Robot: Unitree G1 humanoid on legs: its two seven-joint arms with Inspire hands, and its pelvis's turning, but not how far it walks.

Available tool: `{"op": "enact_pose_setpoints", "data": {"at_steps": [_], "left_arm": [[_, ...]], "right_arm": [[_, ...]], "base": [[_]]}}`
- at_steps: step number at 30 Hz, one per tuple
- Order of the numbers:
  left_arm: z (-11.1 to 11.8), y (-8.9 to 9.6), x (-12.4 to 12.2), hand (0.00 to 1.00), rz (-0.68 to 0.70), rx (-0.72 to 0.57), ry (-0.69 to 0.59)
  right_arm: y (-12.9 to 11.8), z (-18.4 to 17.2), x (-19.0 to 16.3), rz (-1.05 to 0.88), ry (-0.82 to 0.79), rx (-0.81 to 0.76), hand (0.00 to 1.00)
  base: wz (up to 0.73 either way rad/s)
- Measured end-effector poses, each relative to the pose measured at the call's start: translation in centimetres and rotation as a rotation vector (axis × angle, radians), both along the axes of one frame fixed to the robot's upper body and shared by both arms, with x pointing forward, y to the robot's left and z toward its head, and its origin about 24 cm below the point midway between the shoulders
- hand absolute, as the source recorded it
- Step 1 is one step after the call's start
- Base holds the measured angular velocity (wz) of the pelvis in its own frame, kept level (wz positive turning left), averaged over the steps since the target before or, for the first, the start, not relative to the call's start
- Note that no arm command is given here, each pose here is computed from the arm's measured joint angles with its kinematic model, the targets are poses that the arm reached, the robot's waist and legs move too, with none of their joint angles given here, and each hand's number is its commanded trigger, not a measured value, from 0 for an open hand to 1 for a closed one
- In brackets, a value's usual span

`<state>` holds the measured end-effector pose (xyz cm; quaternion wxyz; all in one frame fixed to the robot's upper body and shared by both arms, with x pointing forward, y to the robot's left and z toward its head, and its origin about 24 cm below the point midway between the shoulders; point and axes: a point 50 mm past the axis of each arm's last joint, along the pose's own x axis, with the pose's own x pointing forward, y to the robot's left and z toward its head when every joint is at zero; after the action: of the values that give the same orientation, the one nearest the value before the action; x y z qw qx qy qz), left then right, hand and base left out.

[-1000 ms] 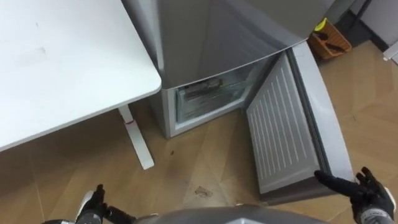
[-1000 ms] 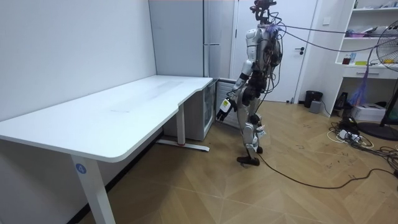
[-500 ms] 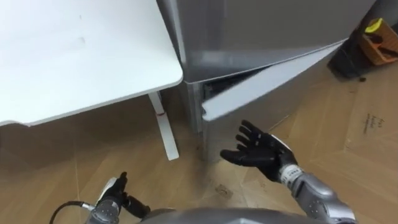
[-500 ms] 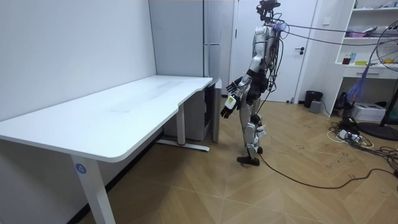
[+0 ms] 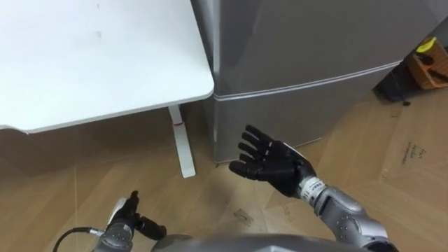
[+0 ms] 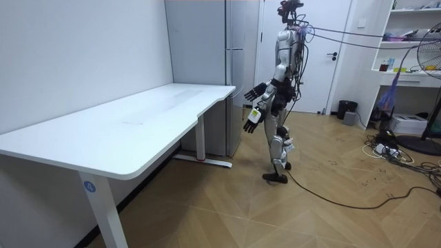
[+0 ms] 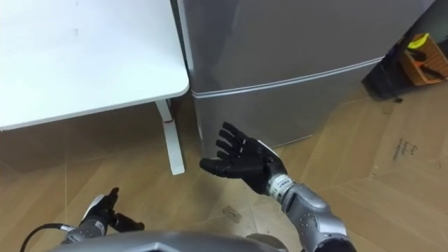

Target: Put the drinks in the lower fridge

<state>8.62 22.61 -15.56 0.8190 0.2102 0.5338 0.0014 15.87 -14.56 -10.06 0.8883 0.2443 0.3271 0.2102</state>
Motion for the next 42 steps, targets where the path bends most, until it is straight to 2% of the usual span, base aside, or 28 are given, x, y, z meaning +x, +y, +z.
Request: {"op": "enact_pose_setpoints", "data": {"at_steps": [8,15,20,26,31,37,42], "left_arm": [[0.1,-0.4,0.4,0.00,0.004,-0.013,-0.022],[0.0,-0.3,0.2,0.00,0.032,-0.021,-0.017],[-0.2,0.2,-0.5,0.00,0.072,-0.031,0.010],[-0.4,1.3,-2.4,0.00,0.163,-0.018,0.050],[-0.7,1.9,-4.4,0.00,0.217,-0.010,0.125],[-0.5,3.3,-6.3,0.00,0.184,0.071,0.191],[-0.3,4.3,-7.2,0.00,0.212,0.126,0.229]], "right_arm": [[-0.6,-1.2,-1.1,0.077,0.065,-0.114,0.00],[-2.1,-3.6,-3.5,0.085,0.221,-0.213,0.00],[-5.1,-5.5,-7.0,-0.019,0.414,-0.301,0.00],[-7.7,-6.3,-10.4,-0.138,0.566,-0.396,0.00],[-8.9,-6.4,-11.5,-0.272,0.628,-0.400,0.00],[-9.5,-6.7,-13.9,-0.421,0.743,-0.368,0.00],[-9.6,-6.8,-15.0,-0.452,0.800,-0.392,0.00]], "base": [[0.09],[0.10],[0.26],[0.04],[0.23],[0.54],[0.22]]}}
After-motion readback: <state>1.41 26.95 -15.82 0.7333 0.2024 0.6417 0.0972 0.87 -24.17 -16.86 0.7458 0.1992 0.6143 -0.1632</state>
